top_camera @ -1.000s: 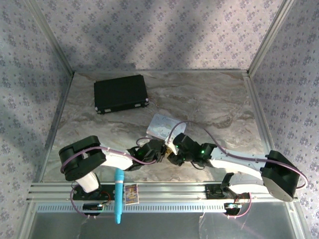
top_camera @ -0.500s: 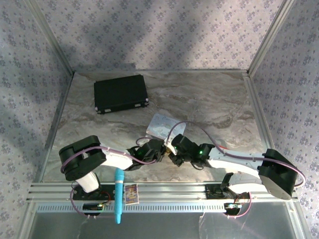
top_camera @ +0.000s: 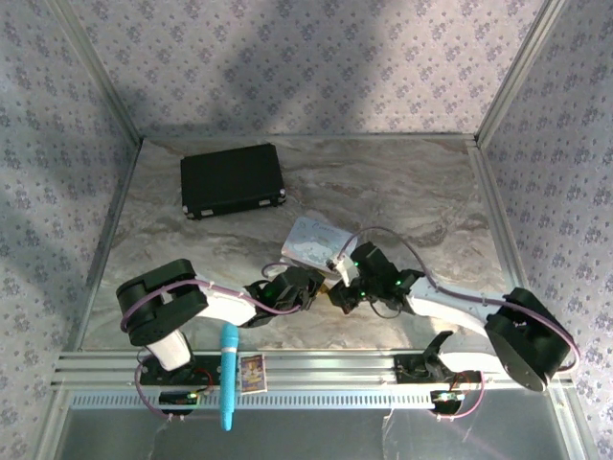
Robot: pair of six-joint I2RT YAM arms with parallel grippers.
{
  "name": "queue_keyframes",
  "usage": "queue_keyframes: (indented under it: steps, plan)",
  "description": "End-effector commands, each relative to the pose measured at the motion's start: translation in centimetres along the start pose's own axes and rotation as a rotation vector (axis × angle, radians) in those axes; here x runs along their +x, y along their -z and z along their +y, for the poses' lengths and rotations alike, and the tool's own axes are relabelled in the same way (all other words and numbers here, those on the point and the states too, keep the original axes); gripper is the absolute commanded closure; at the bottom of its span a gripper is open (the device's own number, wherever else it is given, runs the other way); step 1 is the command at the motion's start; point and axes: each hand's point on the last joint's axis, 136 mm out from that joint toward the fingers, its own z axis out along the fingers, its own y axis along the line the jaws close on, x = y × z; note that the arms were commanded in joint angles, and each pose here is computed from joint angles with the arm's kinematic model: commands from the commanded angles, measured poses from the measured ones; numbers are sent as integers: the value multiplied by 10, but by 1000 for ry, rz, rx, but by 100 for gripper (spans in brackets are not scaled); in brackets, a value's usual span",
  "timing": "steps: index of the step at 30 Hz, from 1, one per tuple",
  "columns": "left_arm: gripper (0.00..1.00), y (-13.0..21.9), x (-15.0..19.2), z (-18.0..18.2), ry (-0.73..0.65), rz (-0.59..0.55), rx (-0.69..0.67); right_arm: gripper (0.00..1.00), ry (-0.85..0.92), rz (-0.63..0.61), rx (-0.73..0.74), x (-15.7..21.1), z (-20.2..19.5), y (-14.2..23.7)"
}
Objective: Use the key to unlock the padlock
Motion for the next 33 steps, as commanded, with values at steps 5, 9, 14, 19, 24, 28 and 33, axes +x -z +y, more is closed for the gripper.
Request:
queue_keyframes:
  steps: [5,9,14,19,24,28,33]
  plan:
    - [100,8,33,4,-36,155,-9,99,-226,-125,-257,-27,4,7]
    - [100,10,34,-1,-41,165,24,98,-305,-132,-276,-31,-3,8]
    - [100,16,33,-3,-40,158,48,94,-411,-160,-196,-28,-32,15]
    - [100,19,33,-7,-44,156,71,87,-456,-178,-210,-31,-34,16]
    - [100,17,37,-8,-41,171,82,82,-496,-193,-202,-29,-38,15]
    - [100,16,38,-6,-35,173,79,81,-516,-205,-178,-28,-42,16]
    - [100,14,37,-1,-30,169,64,73,-527,-232,-179,-35,-40,21]
